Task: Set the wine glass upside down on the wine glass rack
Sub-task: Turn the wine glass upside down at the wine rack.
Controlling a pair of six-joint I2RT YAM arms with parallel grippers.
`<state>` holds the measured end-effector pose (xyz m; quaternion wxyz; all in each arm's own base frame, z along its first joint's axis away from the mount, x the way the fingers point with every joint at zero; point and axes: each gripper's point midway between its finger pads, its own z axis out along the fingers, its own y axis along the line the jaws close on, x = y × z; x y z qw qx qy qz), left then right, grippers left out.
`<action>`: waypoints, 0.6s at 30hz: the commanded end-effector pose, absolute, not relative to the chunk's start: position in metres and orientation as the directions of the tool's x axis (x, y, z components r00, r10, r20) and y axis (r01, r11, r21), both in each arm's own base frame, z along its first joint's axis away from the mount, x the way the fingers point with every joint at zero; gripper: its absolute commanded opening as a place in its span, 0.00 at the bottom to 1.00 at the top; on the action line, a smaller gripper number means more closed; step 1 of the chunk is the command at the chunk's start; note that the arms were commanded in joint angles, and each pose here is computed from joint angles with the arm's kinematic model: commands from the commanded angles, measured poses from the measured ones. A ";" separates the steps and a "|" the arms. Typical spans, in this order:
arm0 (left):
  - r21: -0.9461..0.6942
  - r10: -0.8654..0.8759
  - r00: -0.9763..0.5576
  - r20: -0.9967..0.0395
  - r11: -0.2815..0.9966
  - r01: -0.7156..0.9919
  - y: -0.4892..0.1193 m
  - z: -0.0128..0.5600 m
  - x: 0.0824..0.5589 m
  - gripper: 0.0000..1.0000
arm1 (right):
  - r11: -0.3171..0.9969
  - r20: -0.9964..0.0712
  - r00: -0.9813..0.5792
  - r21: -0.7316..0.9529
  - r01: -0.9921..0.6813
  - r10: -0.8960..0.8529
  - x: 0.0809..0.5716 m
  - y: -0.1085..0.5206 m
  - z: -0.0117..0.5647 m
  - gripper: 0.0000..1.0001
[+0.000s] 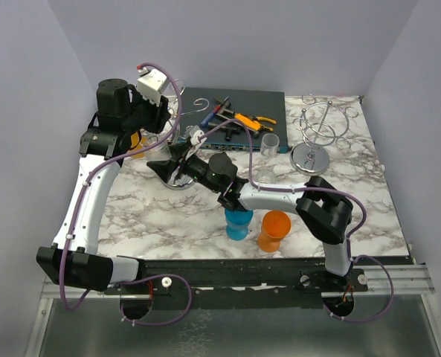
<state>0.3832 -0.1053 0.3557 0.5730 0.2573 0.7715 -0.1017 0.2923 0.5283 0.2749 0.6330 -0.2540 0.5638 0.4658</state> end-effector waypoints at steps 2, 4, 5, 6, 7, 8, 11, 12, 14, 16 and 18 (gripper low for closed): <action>0.110 0.261 -0.190 -0.947 0.814 0.571 -0.115 0.365 0.374 0.36 | 0.395 -0.908 -0.038 0.218 -0.892 0.417 0.287 0.535 0.313 0.00; 0.113 0.265 -0.191 -0.945 0.814 0.570 -0.114 0.364 0.373 0.35 | 0.386 -0.905 -0.042 0.222 -0.895 0.423 0.288 0.538 0.316 0.00; 0.114 0.267 -0.193 -0.944 0.814 0.570 -0.114 0.363 0.373 0.34 | 0.379 -0.904 -0.047 0.225 -0.897 0.426 0.287 0.539 0.317 0.00; 0.115 0.268 -0.193 -0.944 0.814 0.569 -0.114 0.363 0.372 0.34 | 0.373 -0.903 -0.049 0.225 -0.900 0.426 0.287 0.541 0.317 0.00; 0.119 0.271 -0.191 -0.944 0.814 0.568 -0.113 0.364 0.372 0.33 | 0.367 -0.902 -0.051 0.226 -0.902 0.429 0.286 0.542 0.319 0.00; 0.120 0.273 -0.192 -0.943 0.814 0.568 -0.113 0.363 0.372 0.33 | 0.366 -0.902 -0.054 0.228 -0.902 0.429 0.286 0.543 0.319 0.00; 0.128 0.279 -0.192 -0.941 0.816 0.564 -0.112 0.362 0.373 0.32 | 0.358 -0.901 -0.057 0.229 -0.905 0.430 0.285 0.543 0.319 0.00; 0.130 0.282 -0.192 -0.940 0.817 0.562 -0.111 0.362 0.373 0.32 | 0.353 -0.901 -0.057 0.226 -0.908 0.431 0.284 0.543 0.319 0.00; 0.133 0.284 -0.191 -0.940 0.818 0.560 -0.111 0.362 0.373 0.32 | 0.347 -0.904 -0.046 0.210 -0.914 0.425 0.280 0.545 0.320 0.00; 0.136 0.285 -0.192 -0.939 0.822 0.554 -0.109 0.362 0.375 0.32 | 0.342 -0.912 -0.027 0.181 -0.922 0.410 0.274 0.548 0.319 0.00; 0.142 0.288 -0.193 -0.938 0.826 0.545 -0.108 0.363 0.376 0.31 | 0.340 -0.920 -0.017 0.162 -0.926 0.392 0.270 0.551 0.316 0.00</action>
